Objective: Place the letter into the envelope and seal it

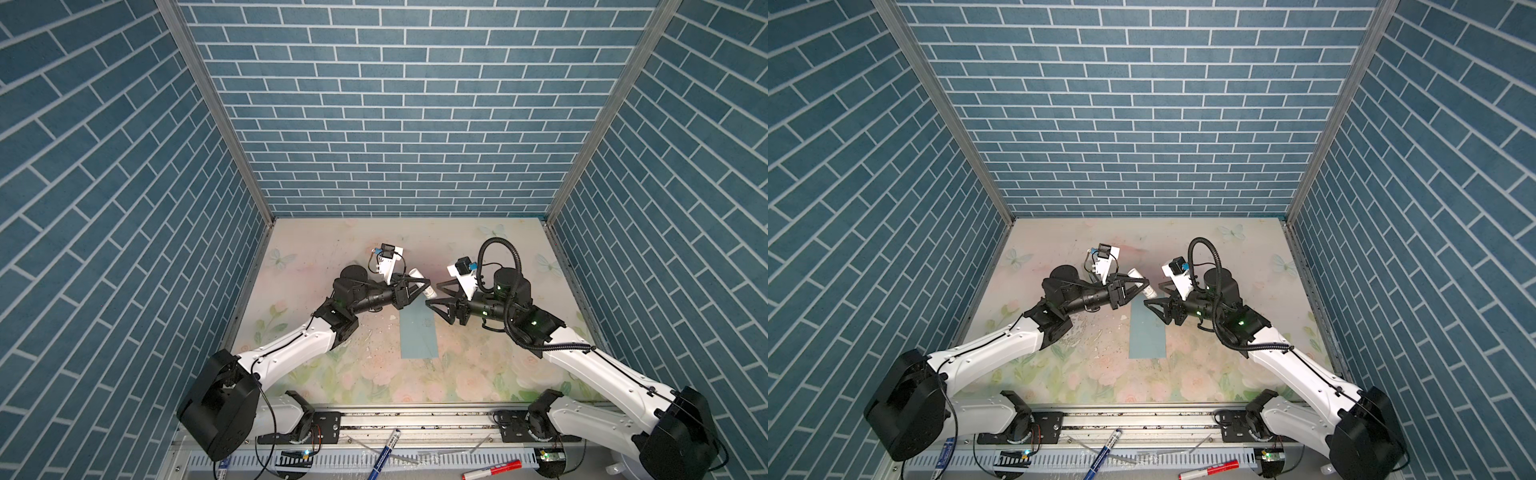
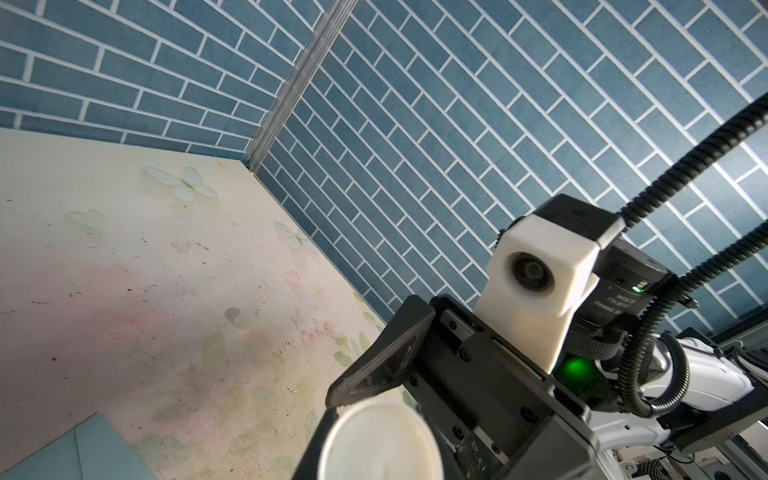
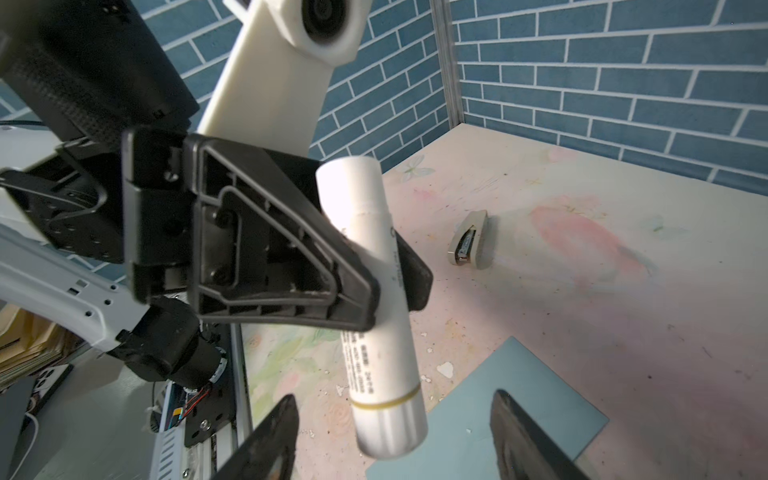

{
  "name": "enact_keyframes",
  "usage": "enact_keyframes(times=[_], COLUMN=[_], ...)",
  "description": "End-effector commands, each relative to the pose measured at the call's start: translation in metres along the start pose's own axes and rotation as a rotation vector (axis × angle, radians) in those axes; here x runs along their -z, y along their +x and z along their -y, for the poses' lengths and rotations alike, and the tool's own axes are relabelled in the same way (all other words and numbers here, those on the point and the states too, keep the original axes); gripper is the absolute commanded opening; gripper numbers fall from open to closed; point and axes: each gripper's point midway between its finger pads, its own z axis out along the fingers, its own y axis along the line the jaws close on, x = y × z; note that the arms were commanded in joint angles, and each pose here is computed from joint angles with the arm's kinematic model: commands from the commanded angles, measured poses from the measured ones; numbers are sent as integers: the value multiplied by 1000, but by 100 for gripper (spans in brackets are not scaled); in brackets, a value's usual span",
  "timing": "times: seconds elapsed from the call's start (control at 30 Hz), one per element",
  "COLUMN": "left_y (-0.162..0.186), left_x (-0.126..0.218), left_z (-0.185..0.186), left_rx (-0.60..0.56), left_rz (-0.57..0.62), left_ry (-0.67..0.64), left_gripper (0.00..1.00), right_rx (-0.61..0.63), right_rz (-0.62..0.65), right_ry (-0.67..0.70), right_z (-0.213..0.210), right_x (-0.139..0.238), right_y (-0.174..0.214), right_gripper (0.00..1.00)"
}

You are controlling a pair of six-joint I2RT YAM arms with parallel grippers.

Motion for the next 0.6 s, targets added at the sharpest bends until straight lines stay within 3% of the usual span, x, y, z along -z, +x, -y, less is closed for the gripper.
enact_keyframes(times=[0.0, 0.57], left_y=[-5, -5], left_x=[1, 1], left_z=[10, 13], left_rx=[-22, -17], left_rz=[12, 10], left_ry=[37, 59], left_gripper=[0, 0], right_rx=[-50, -83], right_rz=[7, 42], right_ry=[-98, -180], right_z=[-10, -10], right_x=[1, 0], right_y=[6, 1], right_gripper=[71, 52])
